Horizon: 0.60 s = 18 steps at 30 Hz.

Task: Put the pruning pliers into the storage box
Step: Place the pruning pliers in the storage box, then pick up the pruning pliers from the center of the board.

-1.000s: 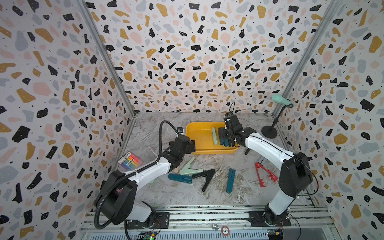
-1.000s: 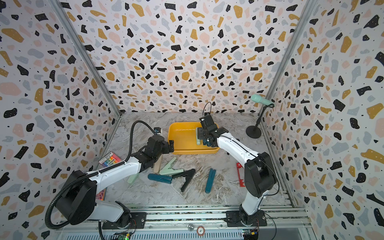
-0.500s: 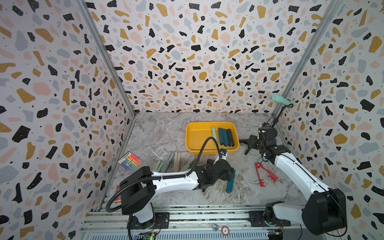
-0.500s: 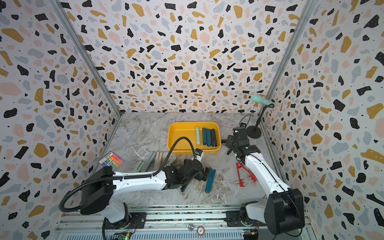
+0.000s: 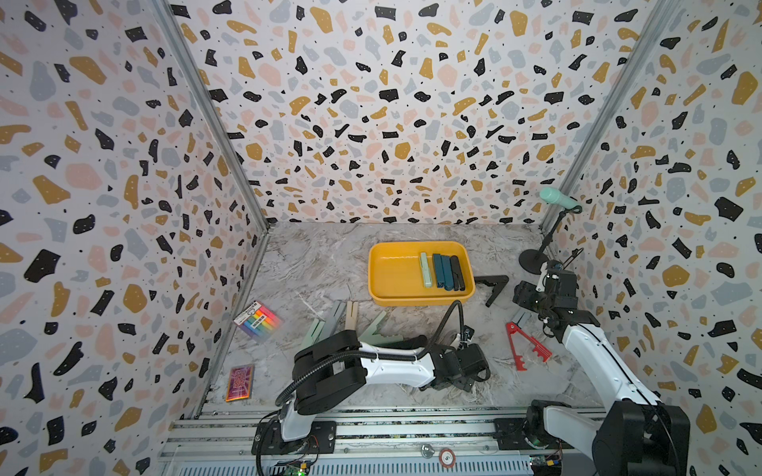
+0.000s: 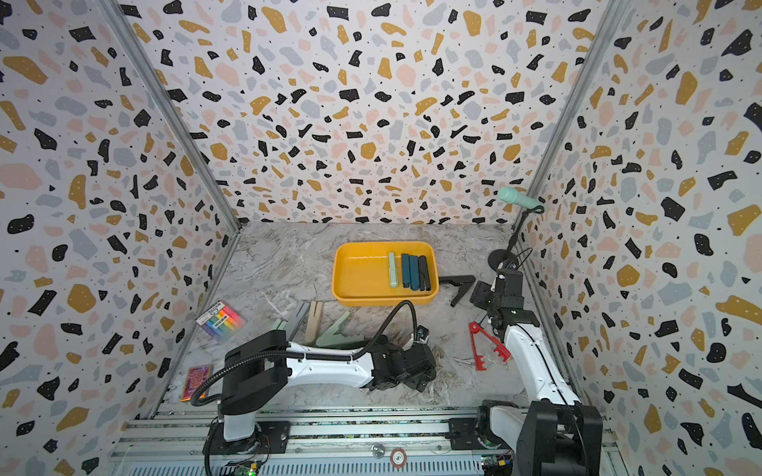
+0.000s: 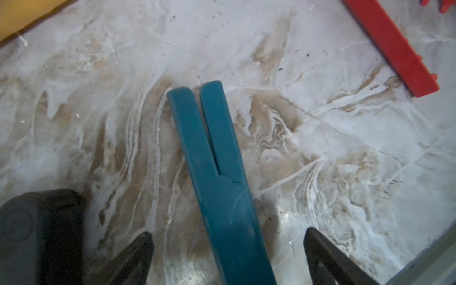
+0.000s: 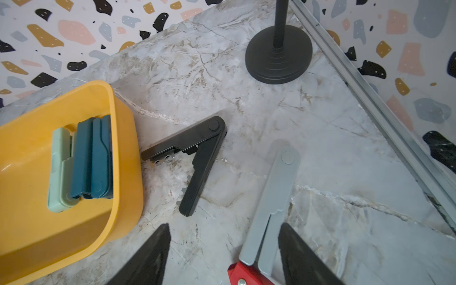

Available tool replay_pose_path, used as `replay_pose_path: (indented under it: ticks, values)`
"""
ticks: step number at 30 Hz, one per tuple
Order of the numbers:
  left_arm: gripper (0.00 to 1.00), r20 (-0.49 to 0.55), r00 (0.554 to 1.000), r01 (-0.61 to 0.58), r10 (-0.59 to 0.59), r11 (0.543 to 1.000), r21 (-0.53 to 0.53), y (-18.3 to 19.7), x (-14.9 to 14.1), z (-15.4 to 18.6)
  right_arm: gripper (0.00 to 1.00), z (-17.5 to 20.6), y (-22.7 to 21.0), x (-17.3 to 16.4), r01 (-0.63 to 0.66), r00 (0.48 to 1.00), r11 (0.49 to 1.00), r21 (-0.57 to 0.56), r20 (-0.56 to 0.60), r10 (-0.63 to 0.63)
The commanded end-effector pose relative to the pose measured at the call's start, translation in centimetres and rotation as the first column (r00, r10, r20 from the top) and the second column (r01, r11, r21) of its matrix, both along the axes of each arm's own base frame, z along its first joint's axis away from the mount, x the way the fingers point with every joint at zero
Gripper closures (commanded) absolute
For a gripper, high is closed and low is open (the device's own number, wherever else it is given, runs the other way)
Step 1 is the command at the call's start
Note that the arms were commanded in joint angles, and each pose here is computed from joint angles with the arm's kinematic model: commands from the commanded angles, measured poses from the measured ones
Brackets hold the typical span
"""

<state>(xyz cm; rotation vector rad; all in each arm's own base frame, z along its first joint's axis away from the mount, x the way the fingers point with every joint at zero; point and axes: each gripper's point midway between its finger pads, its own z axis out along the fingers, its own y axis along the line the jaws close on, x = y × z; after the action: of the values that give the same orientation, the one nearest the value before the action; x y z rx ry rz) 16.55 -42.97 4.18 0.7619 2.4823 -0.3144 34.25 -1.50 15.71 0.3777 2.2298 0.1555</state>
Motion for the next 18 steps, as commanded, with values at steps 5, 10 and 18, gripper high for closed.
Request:
replay_pose_path:
  ticks: [5, 10, 18]
  values:
    - [0.20, -0.014, 1.000, 0.012, -0.011, 0.995, 0.103, -0.1, 0.0, -1.5, 0.29, 1.1, 0.9, 0.2, -0.058, 0.997, 0.998, 0.025, 0.060, 0.057]
    - [0.27, -0.003, 1.000, 0.017, -0.016, 0.991, 0.133, 0.3, 0.1, -1.7, 0.29, 1.3, 0.9, 0.1, -0.053, 0.996, 0.998, 0.027, 0.072, 0.051]
    - [0.45, -0.002, 0.999, 0.040, -0.040, 0.989, 0.142, -0.2, 0.4, -1.9, 0.29, 1.1, 0.7, 0.0, -0.045, 0.997, 0.999, 0.026, 0.066, 0.043]
